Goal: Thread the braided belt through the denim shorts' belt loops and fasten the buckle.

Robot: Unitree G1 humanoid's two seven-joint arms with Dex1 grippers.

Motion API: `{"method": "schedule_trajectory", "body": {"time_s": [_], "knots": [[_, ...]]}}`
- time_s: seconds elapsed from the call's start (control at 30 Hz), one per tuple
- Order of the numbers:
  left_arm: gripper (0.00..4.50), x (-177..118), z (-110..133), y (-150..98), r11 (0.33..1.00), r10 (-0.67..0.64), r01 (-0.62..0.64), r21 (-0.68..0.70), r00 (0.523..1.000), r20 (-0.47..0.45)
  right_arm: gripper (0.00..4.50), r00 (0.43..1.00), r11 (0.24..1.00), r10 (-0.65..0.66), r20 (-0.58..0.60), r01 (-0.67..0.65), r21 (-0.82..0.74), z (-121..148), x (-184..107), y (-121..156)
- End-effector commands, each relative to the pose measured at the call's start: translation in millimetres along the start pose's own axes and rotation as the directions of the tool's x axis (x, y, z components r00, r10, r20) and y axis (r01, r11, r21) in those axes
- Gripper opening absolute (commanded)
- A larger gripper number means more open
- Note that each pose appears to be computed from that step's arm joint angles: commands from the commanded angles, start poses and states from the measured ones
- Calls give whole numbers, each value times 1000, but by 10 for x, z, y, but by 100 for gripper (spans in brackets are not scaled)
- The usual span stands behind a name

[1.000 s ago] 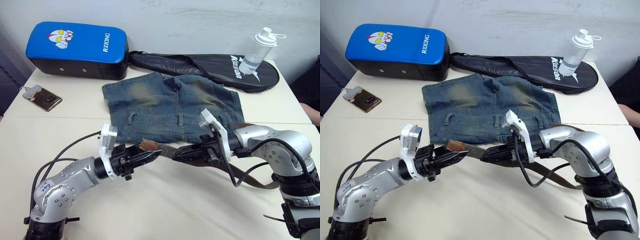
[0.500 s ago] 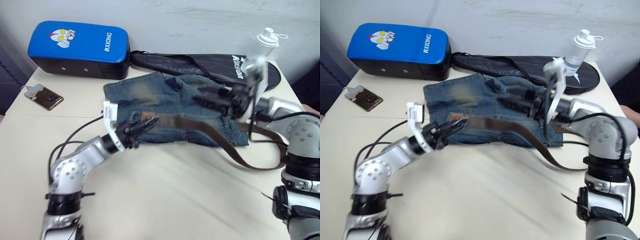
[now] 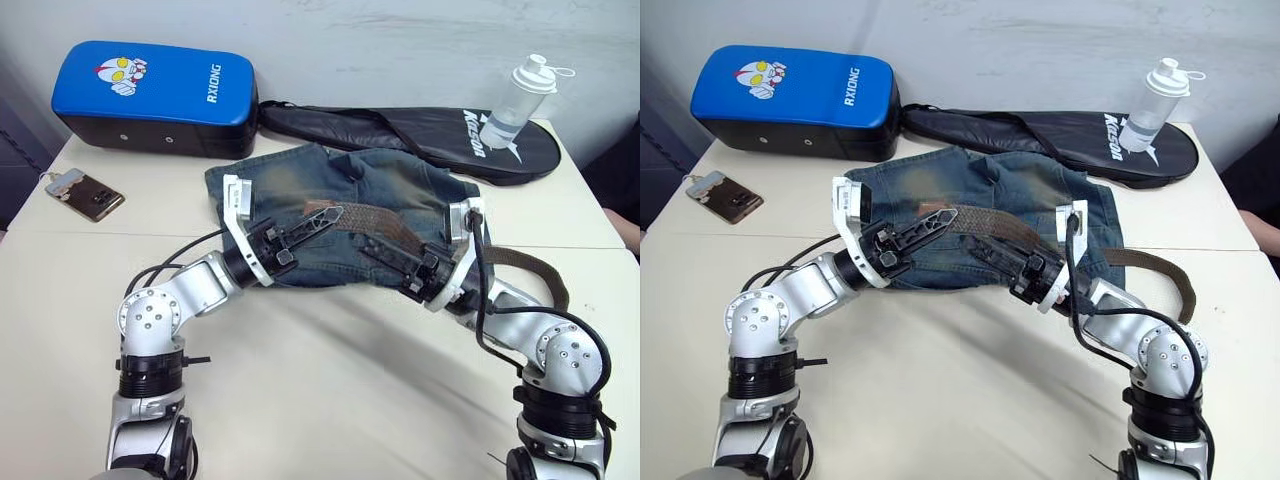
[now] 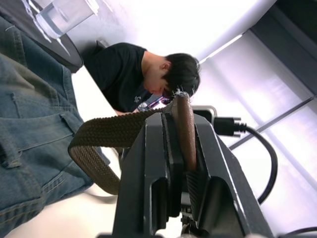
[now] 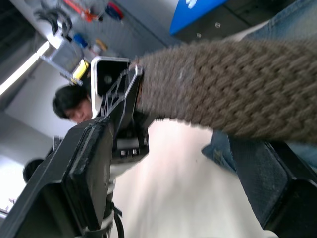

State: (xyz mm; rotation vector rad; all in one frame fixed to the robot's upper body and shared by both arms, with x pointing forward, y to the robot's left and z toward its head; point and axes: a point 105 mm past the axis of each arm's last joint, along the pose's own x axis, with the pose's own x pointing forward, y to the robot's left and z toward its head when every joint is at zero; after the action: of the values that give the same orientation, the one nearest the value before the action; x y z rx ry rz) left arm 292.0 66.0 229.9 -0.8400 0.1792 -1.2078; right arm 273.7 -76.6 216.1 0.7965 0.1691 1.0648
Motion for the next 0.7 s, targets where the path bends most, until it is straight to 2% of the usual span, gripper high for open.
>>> {"method": "schedule_trajectory", "body": {"time_s": [0.03, 0.17, 0.2, 0.27, 0.3, 0.33, 0.47, 0.57, 0.7], "knots": [[0, 35, 14, -161, 998, -59, 60, 33, 998, -25, 376, 988, 996, 58, 140, -67, 62, 165, 44, 89], [0, 19, 1, -80, 998, -8, 10, 56, 1000, -28, 376, 983, 994, 68, 170, -81, 76, 206, 55, 102], [0, 19, 2, -62, 998, 1, 0, 55, 1000, -22, 353, 984, 995, 63, 164, -75, 72, 189, 61, 91], [0, 20, 5, -30, 998, 18, -17, 56, 1000, -12, 290, 986, 995, 60, 157, -72, 67, 165, 69, 82], [0, 22, 8, -14, 998, 27, -27, 58, 1000, -7, 232, 987, 996, 60, 151, -70, 62, 152, 73, 80], [0, 28, 13, 9, 997, 43, -42, 68, 999, -3, 199, 988, 996, 61, 143, -70, 56, 139, 78, 79], [0, 49, 32, 76, 992, 82, -83, 95, 996, 16, 2, 992, 998, 51, 115, -55, 28, 104, 86, 58], [134, 40, 46, 45, 995, 49, -51, 82, 999, 24, 0, 993, 1000, -5, 122, 8, -24, 175, 69, -44], [323, 1, 98, 34, 991, 38, -42, 129, 999, 33, 0, 979, 986, -105, 174, 126, -114, 470, -127, -226]]}}
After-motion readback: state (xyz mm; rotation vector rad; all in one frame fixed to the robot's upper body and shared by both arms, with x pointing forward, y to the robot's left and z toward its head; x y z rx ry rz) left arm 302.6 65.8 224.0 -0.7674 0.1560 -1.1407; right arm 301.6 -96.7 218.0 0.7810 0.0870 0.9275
